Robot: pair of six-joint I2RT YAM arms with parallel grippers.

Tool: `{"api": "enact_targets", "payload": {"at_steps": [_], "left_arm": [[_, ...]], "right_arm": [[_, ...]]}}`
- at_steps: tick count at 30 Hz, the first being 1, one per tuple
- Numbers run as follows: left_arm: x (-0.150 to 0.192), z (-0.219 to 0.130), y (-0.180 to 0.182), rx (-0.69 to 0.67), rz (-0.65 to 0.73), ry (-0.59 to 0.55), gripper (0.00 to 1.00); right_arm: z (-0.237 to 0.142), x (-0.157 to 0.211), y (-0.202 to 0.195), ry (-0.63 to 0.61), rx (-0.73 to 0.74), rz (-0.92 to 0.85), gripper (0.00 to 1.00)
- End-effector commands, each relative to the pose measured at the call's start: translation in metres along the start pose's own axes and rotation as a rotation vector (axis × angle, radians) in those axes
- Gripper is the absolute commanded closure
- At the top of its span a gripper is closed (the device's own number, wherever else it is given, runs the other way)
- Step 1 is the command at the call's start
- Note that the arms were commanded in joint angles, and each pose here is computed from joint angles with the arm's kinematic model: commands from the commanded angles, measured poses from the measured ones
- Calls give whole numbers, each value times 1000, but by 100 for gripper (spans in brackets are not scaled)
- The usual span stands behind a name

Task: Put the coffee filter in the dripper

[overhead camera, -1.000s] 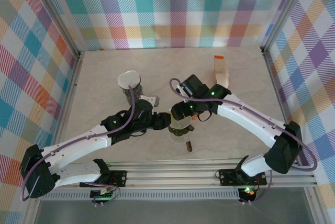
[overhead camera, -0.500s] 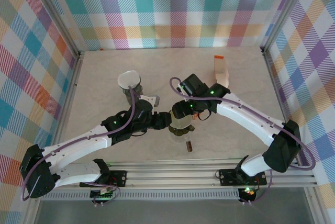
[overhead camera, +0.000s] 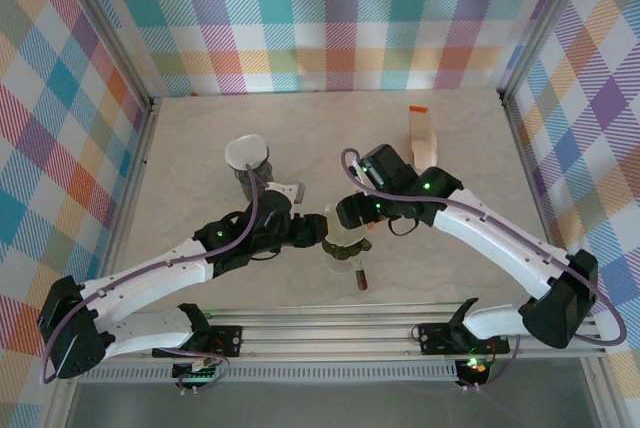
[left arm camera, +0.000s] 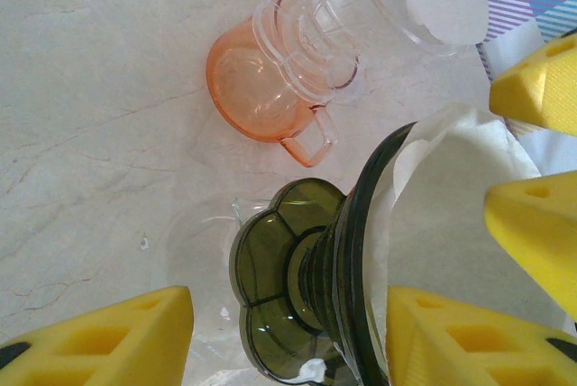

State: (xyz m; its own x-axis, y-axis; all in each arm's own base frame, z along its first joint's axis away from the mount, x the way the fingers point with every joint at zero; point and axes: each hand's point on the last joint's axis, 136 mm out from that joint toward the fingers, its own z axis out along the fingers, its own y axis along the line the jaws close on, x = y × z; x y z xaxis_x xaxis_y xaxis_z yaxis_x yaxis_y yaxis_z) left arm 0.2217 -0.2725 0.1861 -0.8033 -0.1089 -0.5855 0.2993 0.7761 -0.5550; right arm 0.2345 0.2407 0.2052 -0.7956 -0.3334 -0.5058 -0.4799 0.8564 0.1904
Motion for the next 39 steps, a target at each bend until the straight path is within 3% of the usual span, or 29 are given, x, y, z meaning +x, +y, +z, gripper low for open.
{"api": "enact_targets", "payload": {"at_steps": [1,8,15,23,32,39], "left_arm": [[6,3,15,-49,-15,16,43],[7,3,17,-54,-18,18,43],[5,-1,14,-41,-20,8,42],[-3,-12,3,4,-29,-15,30],[-8,-23,2,-2,-17,-35,29],[-14,-10,-8,22,1,-30,29]], "right_arm": [[-1,14,-8,25,19,31,21],[-4,23,-25,30,104,72,25],[0,20,-17,28,67,64,27],[1,18,-13,29,62,50,28],[2,18,-13,32,62,45,29],[2,19,-13,32,61,46,29]]}}
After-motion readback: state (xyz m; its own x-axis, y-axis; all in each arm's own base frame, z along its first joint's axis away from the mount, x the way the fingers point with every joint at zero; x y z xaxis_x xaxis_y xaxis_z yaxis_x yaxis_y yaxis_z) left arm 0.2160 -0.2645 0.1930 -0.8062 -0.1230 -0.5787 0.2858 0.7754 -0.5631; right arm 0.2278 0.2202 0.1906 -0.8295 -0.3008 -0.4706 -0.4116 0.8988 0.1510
